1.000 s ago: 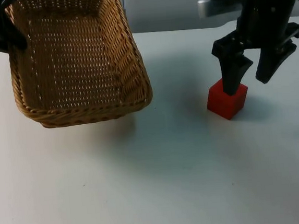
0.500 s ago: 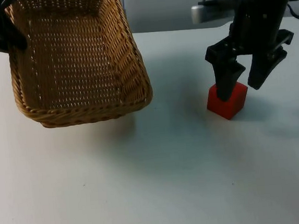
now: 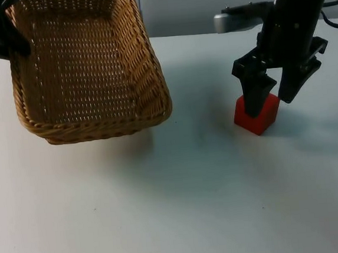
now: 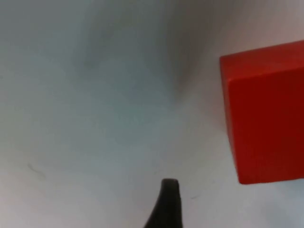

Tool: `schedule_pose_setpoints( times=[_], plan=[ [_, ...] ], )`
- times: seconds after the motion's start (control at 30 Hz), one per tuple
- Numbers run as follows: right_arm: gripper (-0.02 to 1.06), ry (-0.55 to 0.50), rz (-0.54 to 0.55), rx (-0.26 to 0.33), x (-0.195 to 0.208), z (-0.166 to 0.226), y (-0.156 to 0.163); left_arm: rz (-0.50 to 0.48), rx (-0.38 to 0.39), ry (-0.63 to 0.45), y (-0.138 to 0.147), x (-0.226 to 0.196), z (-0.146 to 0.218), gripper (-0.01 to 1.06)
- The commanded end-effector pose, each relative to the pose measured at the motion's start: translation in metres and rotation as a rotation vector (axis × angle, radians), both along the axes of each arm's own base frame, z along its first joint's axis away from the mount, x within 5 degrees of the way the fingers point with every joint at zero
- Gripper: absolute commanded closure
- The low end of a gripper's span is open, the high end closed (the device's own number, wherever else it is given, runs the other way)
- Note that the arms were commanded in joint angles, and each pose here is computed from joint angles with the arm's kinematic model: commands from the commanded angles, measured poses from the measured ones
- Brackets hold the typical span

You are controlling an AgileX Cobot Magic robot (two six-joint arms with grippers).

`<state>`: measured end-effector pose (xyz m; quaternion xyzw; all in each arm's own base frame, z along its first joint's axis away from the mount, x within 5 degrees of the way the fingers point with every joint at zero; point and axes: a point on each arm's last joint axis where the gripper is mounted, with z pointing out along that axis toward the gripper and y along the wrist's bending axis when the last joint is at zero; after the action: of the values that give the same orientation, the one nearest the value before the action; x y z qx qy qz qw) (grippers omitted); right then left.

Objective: Pick up the basket with the left hand and place the cube into the basket with the right hand.

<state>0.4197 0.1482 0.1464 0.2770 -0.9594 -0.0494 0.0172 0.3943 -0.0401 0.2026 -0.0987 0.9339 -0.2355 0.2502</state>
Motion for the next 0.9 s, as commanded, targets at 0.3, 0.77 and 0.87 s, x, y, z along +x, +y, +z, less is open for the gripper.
schedule_pose_setpoints(
  times=[0.3, 0.77, 0.87],
  plan=[
    [0.30, -0.041, 0.041, -0.059, 0.004, 0.002, -0.004, 0.023, -0.022, -0.032, 0.000, 0.002, 0.010, 1.05],
    [0.30, -0.187, 0.109, 0.003, 0.009, 0.004, 0.025, 0.023, -0.022, -0.032, 0.000, 0.002, 0.010, 1.05],
    [0.30, -0.215, 0.114, 0.017, 0.010, 0.005, 0.031, 0.023, -0.022, -0.032, 0.000, 0.002, 0.010, 1.05]
  ],
)
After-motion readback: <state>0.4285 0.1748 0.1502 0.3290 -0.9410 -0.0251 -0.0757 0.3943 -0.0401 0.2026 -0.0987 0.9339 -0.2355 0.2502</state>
